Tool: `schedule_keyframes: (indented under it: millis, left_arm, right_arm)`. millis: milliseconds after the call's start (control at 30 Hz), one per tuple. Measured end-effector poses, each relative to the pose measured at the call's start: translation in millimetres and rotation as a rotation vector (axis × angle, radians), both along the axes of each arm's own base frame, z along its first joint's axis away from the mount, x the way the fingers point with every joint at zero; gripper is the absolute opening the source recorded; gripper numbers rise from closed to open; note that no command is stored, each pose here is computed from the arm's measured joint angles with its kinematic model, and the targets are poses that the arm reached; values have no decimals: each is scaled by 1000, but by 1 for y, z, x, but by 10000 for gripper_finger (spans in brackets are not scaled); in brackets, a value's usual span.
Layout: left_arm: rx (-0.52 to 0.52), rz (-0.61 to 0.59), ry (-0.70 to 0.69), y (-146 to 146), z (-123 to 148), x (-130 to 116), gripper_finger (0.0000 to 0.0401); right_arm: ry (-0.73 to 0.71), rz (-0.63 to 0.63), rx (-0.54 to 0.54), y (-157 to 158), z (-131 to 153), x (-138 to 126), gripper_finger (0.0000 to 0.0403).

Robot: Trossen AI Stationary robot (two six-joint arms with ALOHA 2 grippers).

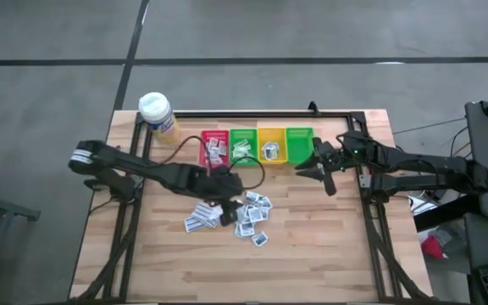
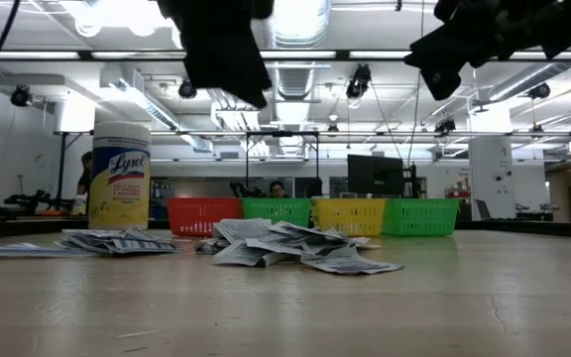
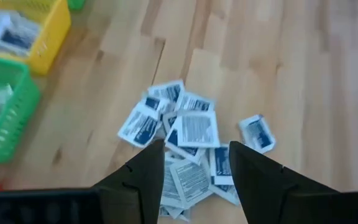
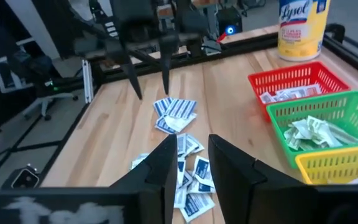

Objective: Pick & Place First Aid Supplies
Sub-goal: Put the alcohol pad into the yellow bin

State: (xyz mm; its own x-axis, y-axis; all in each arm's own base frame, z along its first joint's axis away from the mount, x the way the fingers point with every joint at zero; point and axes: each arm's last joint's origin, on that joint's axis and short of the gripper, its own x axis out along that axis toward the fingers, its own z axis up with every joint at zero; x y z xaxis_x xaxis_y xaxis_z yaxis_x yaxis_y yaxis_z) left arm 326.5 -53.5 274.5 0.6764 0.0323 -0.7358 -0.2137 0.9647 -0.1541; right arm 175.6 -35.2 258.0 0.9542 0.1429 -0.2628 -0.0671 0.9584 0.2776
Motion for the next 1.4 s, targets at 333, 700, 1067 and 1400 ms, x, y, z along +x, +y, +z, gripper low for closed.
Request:
schedule_keyframes:
  millis: [333, 700, 1067, 1400]
  left_arm:
    - [10, -1, 90, -5, -28, 17, 175]
    - [-6, 36, 188, -8, -55, 23, 175]
    - [-25, 68, 248, -13, -71, 26, 175]
    - [-39, 64, 288, -15, -80, 27, 175]
  right_arm:
    - [-52, 2, -19, 5, -2, -18, 68]
    - [-60, 5, -37, 5, -2, -19, 85]
    - [-60, 8, -48, 5, -2, -19, 85]
    - [-62, 13, -69, 5, -2, -19, 68]
